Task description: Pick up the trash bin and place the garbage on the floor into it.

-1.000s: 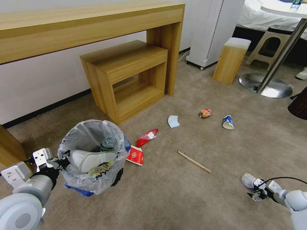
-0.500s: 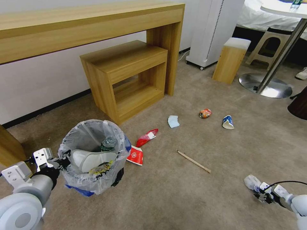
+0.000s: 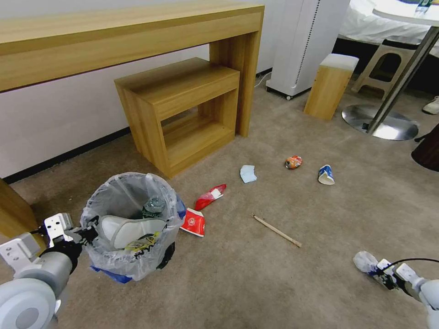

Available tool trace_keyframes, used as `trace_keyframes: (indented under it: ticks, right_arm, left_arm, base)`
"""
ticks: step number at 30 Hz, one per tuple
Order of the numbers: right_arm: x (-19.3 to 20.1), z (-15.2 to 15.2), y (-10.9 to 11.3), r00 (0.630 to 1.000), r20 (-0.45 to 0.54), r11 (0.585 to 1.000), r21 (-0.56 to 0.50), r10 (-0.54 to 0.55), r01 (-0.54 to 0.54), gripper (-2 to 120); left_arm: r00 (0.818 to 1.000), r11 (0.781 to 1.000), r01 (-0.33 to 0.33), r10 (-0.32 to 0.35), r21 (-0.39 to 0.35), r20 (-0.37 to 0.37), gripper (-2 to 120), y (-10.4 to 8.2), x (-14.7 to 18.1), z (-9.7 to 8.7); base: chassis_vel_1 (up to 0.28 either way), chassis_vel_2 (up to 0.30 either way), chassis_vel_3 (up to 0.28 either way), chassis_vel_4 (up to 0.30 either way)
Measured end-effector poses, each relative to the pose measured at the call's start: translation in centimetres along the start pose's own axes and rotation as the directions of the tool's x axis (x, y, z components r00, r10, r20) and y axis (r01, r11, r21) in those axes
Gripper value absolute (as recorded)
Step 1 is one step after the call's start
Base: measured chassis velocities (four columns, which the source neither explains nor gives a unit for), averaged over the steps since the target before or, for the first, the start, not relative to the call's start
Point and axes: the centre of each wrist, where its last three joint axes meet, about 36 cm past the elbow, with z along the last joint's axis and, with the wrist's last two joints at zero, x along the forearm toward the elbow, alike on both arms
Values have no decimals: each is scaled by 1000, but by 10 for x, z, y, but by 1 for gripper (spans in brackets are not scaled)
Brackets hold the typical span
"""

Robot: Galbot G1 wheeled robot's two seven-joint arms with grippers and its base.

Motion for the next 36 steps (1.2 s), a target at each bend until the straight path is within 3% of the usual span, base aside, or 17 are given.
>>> trace_keyframes:
  ticks: [10,14,16,17,20,21,22,23,25,26,27,28,29,31,33,34,36]
  right_arm:
    - [14,-9,-4,997,81,1000,7,20,-20,0]
    - [36,-28,-9,975,218,998,32,41,-50,0]
    - [51,-46,-14,927,372,998,29,38,-52,0]
    - [51,-46,-14,927,372,998,29,38,-52,0]
    - [71,-79,-23,736,675,998,48,-53,28,0]
    - [71,-79,-23,736,675,998,48,-53,28,0]
    - [80,-92,-25,672,736,997,63,-80,49,0]
    - [84,-97,-25,645,759,996,69,-90,57,0]
    - [104,-127,-26,508,850,990,104,-139,98,0]
    - [104,-127,-26,508,850,990,104,-139,98,0]
    - [111,-136,-26,463,874,988,114,-152,108,0]
    - [125,-159,-26,367,914,983,138,-175,124,0]
    - [132,-169,-27,328,927,980,150,-185,129,0]
    - [137,-176,-27,302,934,978,159,-192,132,0]
    - [154,-201,-25,213,951,970,194,-223,145,0]
    - [154,-201,-25,213,951,970,194,-223,145,0]
    - [167,-223,-17,122,958,957,237,-259,169,0]
  left_arm:
    - [1000,1000,-11,11,3,-8,0,-3,-4,2]
    - [1000,1000,-13,13,2,-14,0,-5,-7,5]
    - [1000,1000,-16,16,-1,-22,0,-8,-8,8]
    - [1000,1000,-16,16,-1,-22,0,-8,-8,8]
    - [998,1000,-24,23,-19,-50,0,-12,-7,14]
    - [998,1000,-24,23,-19,-50,0,-12,-7,14]
    - [998,999,-28,26,-26,-60,0,-13,-7,16]
    - [998,999,-29,27,-29,-64,0,-14,-7,17]
    - [996,999,-35,32,-39,-78,0,-16,-6,20]
    - [996,999,-35,32,-39,-78,0,-16,-6,20]
    - [996,999,-36,33,-39,-80,0,-16,-5,20]
    - [996,998,-37,33,-41,-84,0,-16,-5,21]
    - [996,999,-36,32,-41,-85,0,-16,-5,21]
    - [996,999,-36,32,-41,-86,0,-16,-5,21]
    - [995,998,-40,36,-39,-93,0,-16,-5,21]
    - [995,998,-40,36,-39,-93,0,-16,-5,21]
    - [993,998,-51,47,-31,-105,0,-17,-5,22]
  base:
    - [0,0,0,0]
    - [0,0,0,0]
    - [0,0,0,0]
    - [0,0,0,0]
    - [0,0,0,0]
    - [0,0,0,0]
    - [0,0,0,0]
    - [0,0,0,0]
    - [0,0,0,0]
    - [0,0,0,0]
    - [0,0,0,0]
    - [0,0,0,0]
    - [0,0,0,0]
    - [0,0,0,0]
    - [0,0,0,0]
    - [0,0,0,0]
    - [0,0,0,0]
